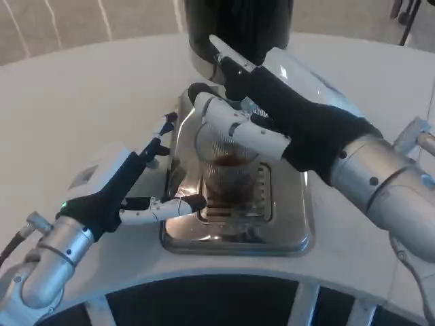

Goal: Grasp the cup under the faucet to collect the drink, then remove the cup.

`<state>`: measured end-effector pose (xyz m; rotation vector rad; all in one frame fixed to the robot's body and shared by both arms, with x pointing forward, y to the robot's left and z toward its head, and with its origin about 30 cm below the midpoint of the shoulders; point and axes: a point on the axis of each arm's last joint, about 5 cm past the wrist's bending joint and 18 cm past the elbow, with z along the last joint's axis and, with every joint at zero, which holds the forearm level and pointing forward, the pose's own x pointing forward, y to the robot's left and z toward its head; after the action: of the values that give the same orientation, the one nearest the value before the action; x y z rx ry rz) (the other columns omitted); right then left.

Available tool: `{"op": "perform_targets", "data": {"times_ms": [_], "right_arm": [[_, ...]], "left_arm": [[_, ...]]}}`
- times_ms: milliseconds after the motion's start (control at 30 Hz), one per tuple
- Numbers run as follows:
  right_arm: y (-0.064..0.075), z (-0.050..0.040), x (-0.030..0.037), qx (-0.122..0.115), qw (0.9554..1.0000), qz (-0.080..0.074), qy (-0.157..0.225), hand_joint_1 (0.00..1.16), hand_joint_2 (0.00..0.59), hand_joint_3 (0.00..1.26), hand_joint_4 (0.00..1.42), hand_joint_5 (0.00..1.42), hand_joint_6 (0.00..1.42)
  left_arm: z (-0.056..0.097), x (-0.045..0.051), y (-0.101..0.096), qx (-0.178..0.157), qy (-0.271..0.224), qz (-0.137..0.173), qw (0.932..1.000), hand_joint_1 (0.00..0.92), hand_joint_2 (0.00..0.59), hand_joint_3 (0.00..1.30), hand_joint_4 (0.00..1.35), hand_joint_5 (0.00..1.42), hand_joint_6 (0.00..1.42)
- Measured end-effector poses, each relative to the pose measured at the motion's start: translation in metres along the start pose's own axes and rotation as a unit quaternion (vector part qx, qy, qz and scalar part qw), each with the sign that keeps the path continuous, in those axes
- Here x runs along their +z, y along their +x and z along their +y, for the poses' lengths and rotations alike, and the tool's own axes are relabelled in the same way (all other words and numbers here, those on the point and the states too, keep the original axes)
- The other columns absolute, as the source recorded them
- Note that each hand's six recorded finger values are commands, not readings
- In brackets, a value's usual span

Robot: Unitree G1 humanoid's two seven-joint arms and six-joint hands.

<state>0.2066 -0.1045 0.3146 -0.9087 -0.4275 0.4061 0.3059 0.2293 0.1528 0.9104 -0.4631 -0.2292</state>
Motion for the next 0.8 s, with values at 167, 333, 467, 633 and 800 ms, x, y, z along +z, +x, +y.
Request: {"op": "perform_targets", "data": {"times_ms": [167, 333, 467, 633, 800], "right_arm": [[0.0, 0.0003, -0.0001, -0.002, 1.0, 0.001, 0.0, 0.0, 0.49, 0.0, 0.0, 0.0, 0.0], [-0.002, 0.0, -0.0011, -0.01, 0.9999, 0.004, 0.0, 0.0, 0.49, 0.0, 0.0, 0.0, 0.0], [-0.008, -0.0013, -0.0021, -0.026, 0.9997, 0.004, 0.002, 0.0, 0.491, 0.0, 0.0, 0.0, 0.0], [-0.017, -0.0029, -0.0019, -0.046, 0.9989, 0.004, 0.002, 0.0, 0.494, 0.01, 0.0, 0.0, 0.0], [-0.033, -0.0049, 0.0022, -0.077, 0.9969, -0.016, 0.001, 0.0, 0.496, 0.03, 0.0, 0.0, 0.0]], "left_arm": [[-0.001, 0.0009, 0.003, -0.003, -0.003, 0.001, 1.0, 0.333, 0.057, 0.0, 0.0, 0.23, 0.32], [0.0, 0.0012, 0.005, -0.002, -0.002, 0.001, 1.0, 0.333, 0.06, 0.0, 0.0, 0.24, 0.32], [0.0, 0.001, 0.005, -0.002, -0.002, 0.002, 1.0, 0.328, 0.065, 0.0, 0.0, 0.24, 0.32], [0.0, 0.0009, 0.004, -0.002, -0.003, 0.002, 1.0, 0.328, 0.068, 0.0, 0.0, 0.24, 0.32], [-0.001, 0.0012, 0.005, -0.002, -0.003, 0.0, 1.0, 0.327, 0.069, 0.0, 0.0, 0.24, 0.32]]}}
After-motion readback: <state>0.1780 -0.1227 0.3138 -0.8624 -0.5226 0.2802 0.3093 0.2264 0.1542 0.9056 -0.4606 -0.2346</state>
